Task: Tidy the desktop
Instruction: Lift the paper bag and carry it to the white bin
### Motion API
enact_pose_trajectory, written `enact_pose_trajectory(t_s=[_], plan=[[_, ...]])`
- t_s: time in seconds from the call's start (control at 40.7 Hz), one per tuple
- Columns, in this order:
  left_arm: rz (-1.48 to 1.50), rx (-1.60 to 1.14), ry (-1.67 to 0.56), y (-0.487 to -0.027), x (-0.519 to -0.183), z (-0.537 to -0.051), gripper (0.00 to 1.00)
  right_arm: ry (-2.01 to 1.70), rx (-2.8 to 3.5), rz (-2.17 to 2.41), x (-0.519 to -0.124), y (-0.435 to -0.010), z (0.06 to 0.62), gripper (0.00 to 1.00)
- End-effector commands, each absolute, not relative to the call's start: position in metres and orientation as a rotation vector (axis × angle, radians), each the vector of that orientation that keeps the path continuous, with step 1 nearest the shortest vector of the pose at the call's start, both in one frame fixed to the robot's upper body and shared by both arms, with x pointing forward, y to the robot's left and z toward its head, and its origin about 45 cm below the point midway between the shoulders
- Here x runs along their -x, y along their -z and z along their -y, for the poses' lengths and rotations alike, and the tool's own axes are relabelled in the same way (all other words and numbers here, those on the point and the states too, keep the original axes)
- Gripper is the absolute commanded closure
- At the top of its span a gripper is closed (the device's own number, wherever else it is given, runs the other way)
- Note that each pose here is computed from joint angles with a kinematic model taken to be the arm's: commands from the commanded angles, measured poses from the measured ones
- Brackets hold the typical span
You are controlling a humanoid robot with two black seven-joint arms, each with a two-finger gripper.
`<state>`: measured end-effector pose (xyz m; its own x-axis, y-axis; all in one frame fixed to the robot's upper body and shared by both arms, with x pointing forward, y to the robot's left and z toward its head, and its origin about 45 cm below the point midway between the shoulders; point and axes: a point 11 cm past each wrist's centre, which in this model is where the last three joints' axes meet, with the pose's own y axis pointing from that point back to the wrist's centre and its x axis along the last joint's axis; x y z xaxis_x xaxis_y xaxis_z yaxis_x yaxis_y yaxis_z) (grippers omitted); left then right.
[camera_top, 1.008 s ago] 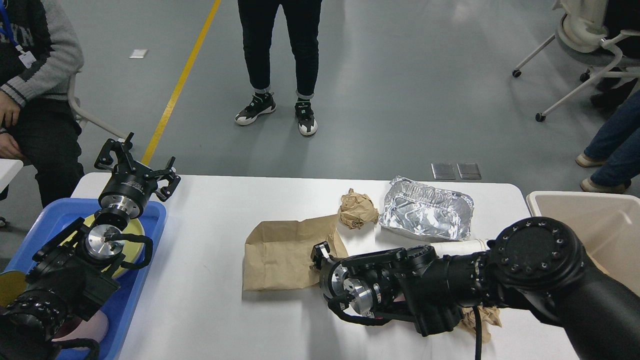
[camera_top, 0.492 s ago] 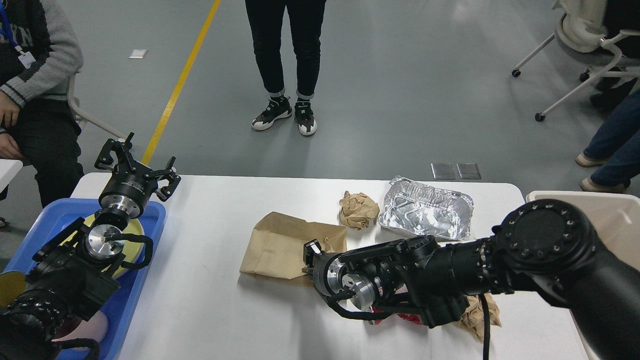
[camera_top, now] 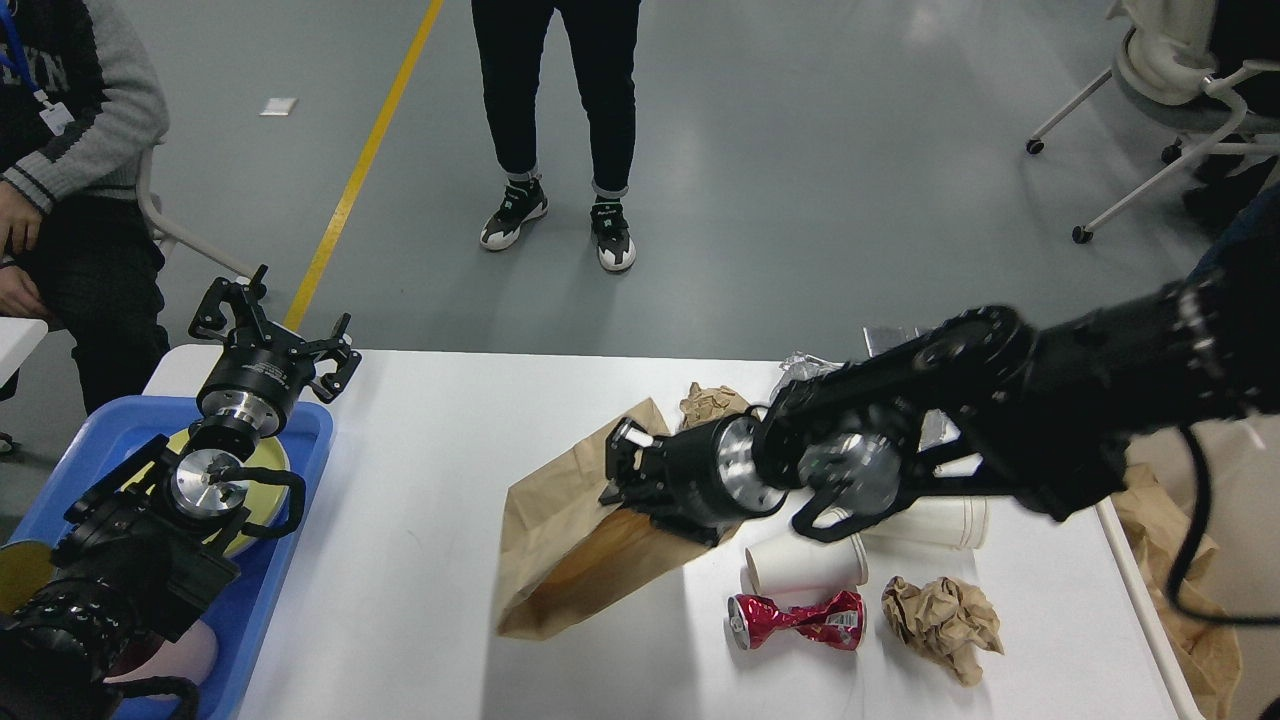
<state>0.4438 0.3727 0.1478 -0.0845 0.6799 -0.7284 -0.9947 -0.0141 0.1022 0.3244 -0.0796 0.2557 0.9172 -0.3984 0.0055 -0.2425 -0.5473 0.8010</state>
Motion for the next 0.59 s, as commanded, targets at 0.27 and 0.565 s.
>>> enact_pose_trajectory(t_s=[0.27,0.565], plan=[[-0.718,0.576,-1.527,-0.148,-0.444,-0.373,0.02,-0.261,-1.716,0.274,-0.368,-0.340,0.216,1.00],[-0.718,0.576,-1.527,-0.148,-0.444,-0.373,0.02,-0.226,-1.445,0.474,-0.406,-0.338,0.329,1.00]])
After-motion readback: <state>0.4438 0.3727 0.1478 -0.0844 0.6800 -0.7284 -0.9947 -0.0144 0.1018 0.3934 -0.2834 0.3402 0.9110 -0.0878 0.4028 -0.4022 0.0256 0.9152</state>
